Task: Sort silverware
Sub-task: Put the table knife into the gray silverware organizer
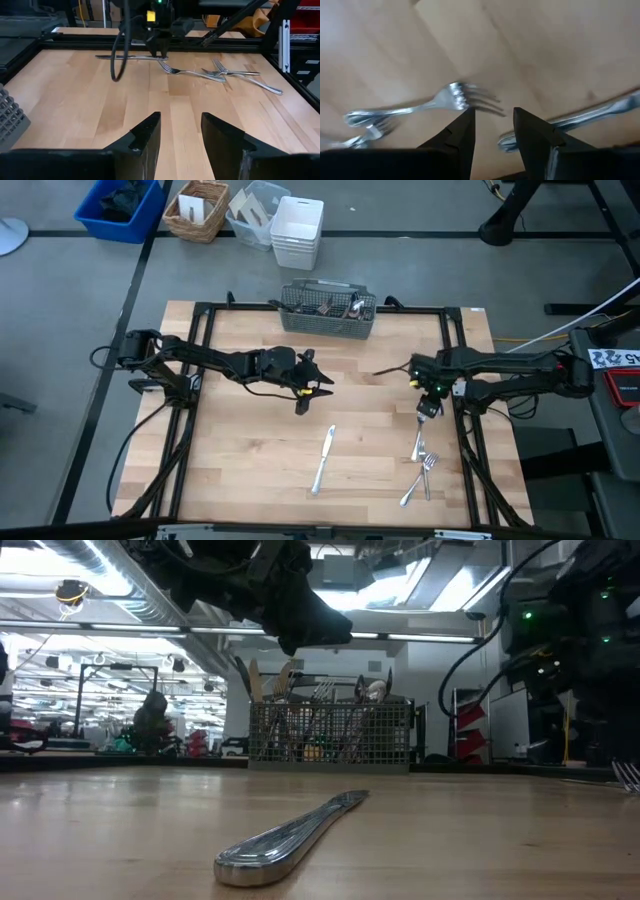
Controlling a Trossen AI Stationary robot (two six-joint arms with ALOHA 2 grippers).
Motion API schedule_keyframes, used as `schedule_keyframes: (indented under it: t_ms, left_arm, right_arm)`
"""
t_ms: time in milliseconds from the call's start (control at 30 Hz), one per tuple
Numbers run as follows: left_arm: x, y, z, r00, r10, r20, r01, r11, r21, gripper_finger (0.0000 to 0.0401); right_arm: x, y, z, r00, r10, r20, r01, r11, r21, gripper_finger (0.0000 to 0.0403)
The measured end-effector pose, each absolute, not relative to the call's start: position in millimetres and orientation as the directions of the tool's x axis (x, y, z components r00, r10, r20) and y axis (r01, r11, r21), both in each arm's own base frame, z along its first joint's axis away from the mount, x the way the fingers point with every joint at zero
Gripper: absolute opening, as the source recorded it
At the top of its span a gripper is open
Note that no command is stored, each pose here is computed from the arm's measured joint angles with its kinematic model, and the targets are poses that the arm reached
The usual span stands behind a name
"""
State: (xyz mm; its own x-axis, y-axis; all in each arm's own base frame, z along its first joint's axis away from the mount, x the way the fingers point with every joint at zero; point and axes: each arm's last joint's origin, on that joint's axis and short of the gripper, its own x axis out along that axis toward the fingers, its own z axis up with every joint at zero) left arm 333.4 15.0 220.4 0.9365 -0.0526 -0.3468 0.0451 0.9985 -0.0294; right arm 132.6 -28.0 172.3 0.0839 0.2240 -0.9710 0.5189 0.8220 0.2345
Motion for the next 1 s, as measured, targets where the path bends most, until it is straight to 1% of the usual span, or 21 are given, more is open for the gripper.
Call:
schedule_keyframes:
  t_ms: [67, 200, 300, 533, 700, 833, 900, 1000]
  left_arm:
    - [333.5, 15.0, 220.6, 0.937, -0.053, -0.345, 0.047, 0.999, -0.024, 0.0133]
    - [333.5, 15.0, 220.6, 0.937, -0.053, -0.345, 0.044, 0.999, -0.033, 0.0133]
    - [333.5, 15.0, 220.6, 0.937, -0.052, -0.345, 0.044, 0.999, -0.033, 0.0133]
    - [333.5, 15.0, 220.6, 0.937, -0.052, -0.345, 0.043, 0.998, -0.035, 0.0133]
    - [333.5, 15.0, 220.6, 0.937, -0.052, -0.345, 0.043, 0.998, -0.035, 0.0133]
    - [333.5, 15.0, 220.6, 0.937, -0.052, -0.345, 0.042, 0.998, -0.036, 0.0133]
    - [333.5, 15.0, 220.6, 0.937, -0.052, -0.345, 0.042, 0.998, -0.036, 0.0133]
    - [333.5, 15.0, 220.6, 0.937, -0.052, -0.345, 0.042, 0.998, -0.036, 0.0133]
  right_arm:
    - [134.3, -24.1, 172.1, 0.077, 0.187, -0.979, 0.501, 0.842, 0.2, 0.0136]
    - [141.1, -19.9, 172.3, 0.122, 0.135, -0.983, 0.482, 0.858, 0.178, 0.0136]
    - [142.1, -19.5, 172.3, 0.125, 0.1, -0.987, 0.483, 0.863, 0.149, 0.0136]
    - [137.4, -19.0, 164.4, 0.101, 0.109, -0.989, 0.503, 0.852, 0.145, 0.0136]
    - [135.5, -17.1, 154.4, 0.119, 0.159, -0.98, 0.515, 0.834, 0.198, 0.0136]
    - [136.2, -17.0, 153.4, 0.131, 0.164, -0.978, 0.522, 0.827, 0.209, 0.0134]
    - [136.1, -17.0, 153.3, 0.13, 0.164, -0.978, 0.522, 0.827, 0.208, 0.0125]
    - [136.0, -16.8, 153.3, 0.13, 0.173, -0.976, 0.522, 0.825, 0.216, 0.0096]
